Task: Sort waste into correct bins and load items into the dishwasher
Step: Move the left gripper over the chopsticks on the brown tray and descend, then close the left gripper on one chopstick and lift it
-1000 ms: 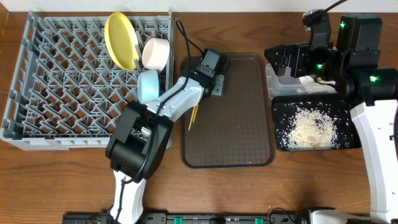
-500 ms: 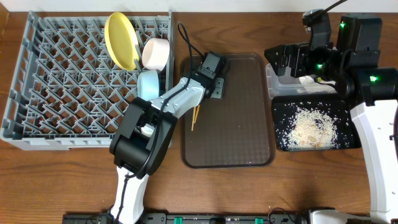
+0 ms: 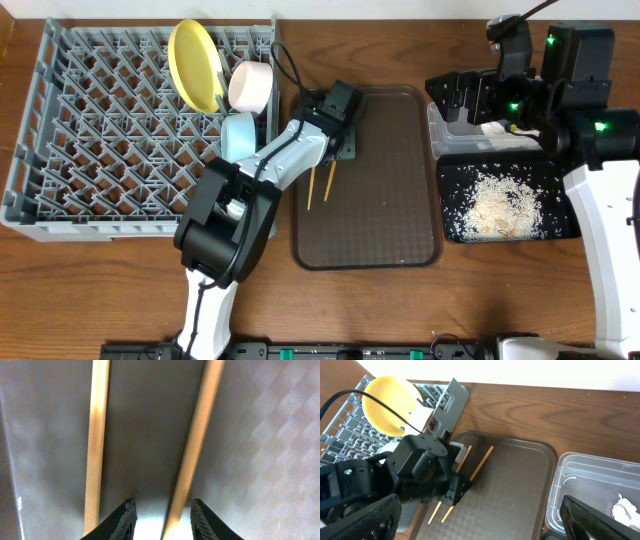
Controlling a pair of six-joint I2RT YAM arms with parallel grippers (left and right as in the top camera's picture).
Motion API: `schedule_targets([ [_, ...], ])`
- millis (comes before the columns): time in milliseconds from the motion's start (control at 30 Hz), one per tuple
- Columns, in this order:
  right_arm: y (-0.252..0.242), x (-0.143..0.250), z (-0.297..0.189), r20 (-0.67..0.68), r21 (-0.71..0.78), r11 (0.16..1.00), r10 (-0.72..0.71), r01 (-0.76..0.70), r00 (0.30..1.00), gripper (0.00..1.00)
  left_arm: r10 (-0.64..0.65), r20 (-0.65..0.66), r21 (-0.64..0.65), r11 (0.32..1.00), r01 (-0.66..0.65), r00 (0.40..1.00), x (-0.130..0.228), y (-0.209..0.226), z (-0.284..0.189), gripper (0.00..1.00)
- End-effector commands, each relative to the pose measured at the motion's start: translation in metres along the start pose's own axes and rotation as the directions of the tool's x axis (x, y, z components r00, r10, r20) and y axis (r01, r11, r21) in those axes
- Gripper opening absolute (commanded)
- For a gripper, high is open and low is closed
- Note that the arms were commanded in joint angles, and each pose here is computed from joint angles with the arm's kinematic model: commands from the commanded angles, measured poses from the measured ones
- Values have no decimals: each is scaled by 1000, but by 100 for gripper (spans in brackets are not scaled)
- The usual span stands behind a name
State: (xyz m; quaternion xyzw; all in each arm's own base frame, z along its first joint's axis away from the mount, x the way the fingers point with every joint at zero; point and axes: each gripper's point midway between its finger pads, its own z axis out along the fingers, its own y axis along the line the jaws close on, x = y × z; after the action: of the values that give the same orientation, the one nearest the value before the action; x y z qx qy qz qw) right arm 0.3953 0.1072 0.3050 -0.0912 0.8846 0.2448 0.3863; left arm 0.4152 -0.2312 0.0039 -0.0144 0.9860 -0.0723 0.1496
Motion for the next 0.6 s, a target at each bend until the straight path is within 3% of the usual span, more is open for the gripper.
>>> schedule_targets([
  [0,-1,-4,-2,11,2,1000,0,-1,1000,99,-80,-140,19,996,83,987,29,-2,5,37],
  [200,-1,-4,-2,11,2,1000,0,-1,1000,99,-31,-184,-14,999,29,982,45,-8,-2,37],
  [433,-1,-4,-2,11,2,1000,0,-1,1000,99,126,-65,-16,992,-127,990,37,-34,0,36],
  [567,-1,-4,-2,11,2,1000,0,-1,1000,99,132,-52,-54,989,-134,990,36,-29,3,33],
])
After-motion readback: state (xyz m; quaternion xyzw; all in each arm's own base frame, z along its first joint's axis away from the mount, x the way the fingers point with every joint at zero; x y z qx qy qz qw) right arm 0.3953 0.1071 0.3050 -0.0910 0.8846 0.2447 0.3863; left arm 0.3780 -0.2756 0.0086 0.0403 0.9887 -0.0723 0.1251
